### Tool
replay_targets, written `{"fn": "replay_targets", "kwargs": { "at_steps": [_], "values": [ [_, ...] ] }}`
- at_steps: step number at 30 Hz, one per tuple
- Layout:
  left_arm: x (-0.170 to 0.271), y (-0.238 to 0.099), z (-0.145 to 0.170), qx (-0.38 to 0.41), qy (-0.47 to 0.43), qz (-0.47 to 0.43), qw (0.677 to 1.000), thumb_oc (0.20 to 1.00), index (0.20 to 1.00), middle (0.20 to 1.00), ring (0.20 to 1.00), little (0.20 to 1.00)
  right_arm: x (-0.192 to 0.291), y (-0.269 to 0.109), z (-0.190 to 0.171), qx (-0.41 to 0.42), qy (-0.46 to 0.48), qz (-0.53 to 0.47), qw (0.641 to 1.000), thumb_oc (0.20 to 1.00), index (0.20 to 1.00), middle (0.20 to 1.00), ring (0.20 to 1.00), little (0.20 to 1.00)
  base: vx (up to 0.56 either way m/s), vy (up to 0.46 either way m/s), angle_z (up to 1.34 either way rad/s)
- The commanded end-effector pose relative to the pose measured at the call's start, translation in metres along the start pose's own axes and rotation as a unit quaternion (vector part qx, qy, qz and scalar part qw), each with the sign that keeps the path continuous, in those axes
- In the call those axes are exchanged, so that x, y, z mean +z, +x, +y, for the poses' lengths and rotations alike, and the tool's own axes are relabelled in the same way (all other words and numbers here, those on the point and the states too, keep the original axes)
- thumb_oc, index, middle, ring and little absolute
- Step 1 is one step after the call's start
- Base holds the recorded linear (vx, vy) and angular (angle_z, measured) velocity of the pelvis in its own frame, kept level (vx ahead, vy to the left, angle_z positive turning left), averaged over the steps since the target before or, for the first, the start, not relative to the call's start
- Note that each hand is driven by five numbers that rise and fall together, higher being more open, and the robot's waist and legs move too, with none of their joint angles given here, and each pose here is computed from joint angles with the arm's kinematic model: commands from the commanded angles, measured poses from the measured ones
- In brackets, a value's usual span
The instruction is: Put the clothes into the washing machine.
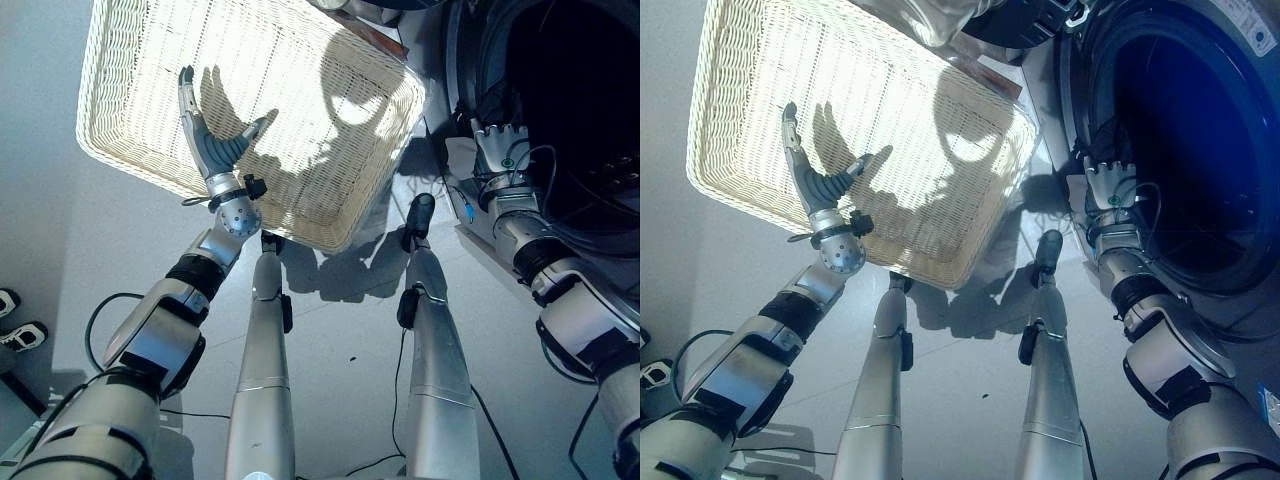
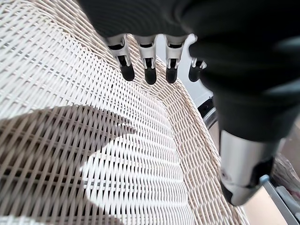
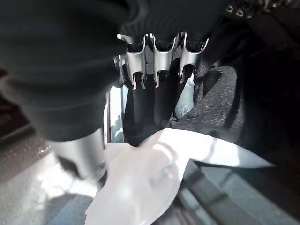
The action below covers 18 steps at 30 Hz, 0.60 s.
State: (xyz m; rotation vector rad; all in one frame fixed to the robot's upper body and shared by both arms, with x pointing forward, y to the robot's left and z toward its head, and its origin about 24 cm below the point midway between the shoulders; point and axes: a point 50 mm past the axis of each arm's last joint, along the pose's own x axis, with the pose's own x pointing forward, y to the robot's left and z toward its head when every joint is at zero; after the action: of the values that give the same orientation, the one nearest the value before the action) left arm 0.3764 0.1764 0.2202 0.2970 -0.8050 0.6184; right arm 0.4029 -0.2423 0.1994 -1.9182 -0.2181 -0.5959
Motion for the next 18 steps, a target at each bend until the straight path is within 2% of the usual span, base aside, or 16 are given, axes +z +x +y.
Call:
{"fn": "replay_targets", "kwargs": {
  "at_steps": [1, 18],
  "values": [
    [0.0164, 0.0019, -0.0060, 0.017, -0.037, -0.031, 0.999, 1.000, 1.000, 1.000, 1.000, 1.000, -0.0183, -0.0292, 0.0429, 0.105, -0.079, 0.005, 0.991, 0.200, 0.200, 0.200, 0.200, 0.200, 0.00, 0.000, 0.00],
    [0.0156, -0.0025, -0.0044, 0.019, -0.042, -0.030, 0.998, 1.000, 1.000, 1.000, 1.000, 1.000, -0.0250, -0.0250, 0.0380, 0.084, -0.118, -0.011, 0.989, 0.200, 0.200, 0.200, 0.200, 0.200, 0.00, 0.000, 0.00]
  ]
}}
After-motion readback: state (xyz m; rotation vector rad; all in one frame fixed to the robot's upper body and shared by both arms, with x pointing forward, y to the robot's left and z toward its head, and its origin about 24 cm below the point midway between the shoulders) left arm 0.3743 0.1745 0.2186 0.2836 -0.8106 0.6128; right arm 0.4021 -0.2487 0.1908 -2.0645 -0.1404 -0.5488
